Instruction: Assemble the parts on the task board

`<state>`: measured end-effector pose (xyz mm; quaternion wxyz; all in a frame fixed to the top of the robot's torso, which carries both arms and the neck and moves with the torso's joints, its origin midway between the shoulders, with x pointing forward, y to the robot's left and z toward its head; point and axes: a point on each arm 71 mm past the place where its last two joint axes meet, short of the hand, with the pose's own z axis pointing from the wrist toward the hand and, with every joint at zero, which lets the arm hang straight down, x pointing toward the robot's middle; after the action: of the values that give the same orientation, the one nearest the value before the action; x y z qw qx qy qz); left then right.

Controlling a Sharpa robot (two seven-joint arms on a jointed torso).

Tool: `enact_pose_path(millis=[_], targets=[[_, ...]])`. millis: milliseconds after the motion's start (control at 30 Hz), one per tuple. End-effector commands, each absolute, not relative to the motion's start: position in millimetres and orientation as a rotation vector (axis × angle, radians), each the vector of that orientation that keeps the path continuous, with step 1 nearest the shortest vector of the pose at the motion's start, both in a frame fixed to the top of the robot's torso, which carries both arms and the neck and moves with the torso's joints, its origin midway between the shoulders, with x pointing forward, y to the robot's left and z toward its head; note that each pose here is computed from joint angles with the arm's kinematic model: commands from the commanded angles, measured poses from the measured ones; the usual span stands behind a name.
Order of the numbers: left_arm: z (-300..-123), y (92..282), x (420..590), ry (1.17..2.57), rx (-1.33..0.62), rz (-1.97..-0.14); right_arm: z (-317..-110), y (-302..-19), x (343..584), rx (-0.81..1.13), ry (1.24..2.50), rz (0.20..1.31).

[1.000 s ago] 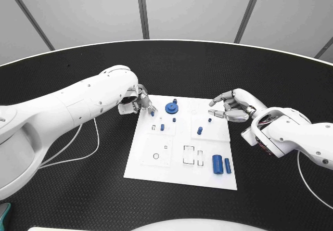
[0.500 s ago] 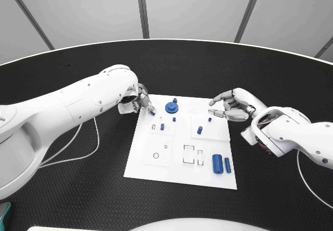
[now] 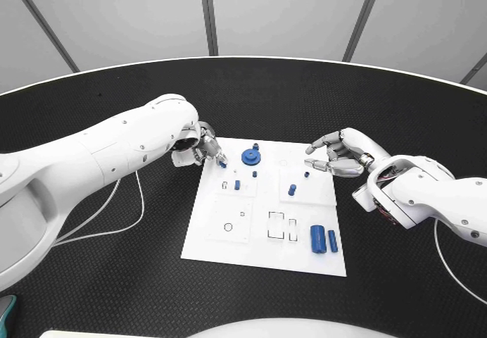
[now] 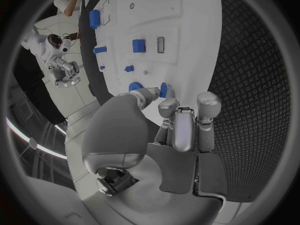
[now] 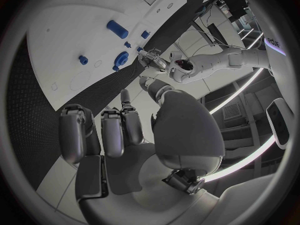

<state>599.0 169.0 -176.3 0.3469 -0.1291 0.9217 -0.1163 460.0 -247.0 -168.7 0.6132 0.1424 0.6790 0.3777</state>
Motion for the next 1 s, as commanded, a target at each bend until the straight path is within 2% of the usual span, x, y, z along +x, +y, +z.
enact_pose_path(millis=[33,600,800,1000], targets=[[-176.3,171.6,597.4,2.39,-0.382,-0.341,-169,-247,460,0.329,1.566,0.87],[-169.5,184.7,568.2,2.323,-0.493,-0.501,-170,-253,464,0.335,1.564,0.852],[-166.4,186.7,554.1,2.293,-0.461,-0.514,-170,-254,465,0.336,1.561,0.846],[-165.6,183.6,548.6,2.262,-0.403,-0.49,-171,-254,466,0.335,1.56,0.845]])
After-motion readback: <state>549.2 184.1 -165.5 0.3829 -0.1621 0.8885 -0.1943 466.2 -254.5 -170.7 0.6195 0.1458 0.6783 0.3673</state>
